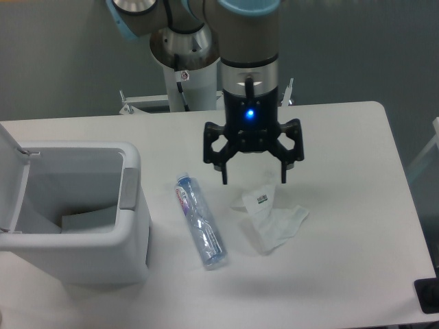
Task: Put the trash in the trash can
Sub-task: 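Lower the open gripper over the crumpled white tissue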
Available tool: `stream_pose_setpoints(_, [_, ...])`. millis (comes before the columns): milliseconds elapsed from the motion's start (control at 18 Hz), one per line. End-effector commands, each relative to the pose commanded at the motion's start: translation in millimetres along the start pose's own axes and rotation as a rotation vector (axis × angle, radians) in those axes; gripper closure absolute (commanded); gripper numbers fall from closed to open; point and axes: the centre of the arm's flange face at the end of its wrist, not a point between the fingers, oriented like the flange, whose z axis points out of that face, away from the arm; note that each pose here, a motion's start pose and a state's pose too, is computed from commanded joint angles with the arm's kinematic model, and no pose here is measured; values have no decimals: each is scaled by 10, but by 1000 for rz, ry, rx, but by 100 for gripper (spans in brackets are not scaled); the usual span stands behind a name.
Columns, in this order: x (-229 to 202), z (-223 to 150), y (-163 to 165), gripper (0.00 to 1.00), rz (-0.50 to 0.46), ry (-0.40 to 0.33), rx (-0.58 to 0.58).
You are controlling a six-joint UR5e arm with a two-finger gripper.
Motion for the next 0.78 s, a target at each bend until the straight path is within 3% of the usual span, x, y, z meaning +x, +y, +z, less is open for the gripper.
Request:
stream_pose_setpoints(333, [-15,338,201,0,75,-46,-91])
stream_pose_setpoints(778, [192,857,731,0,67,-101,-19])
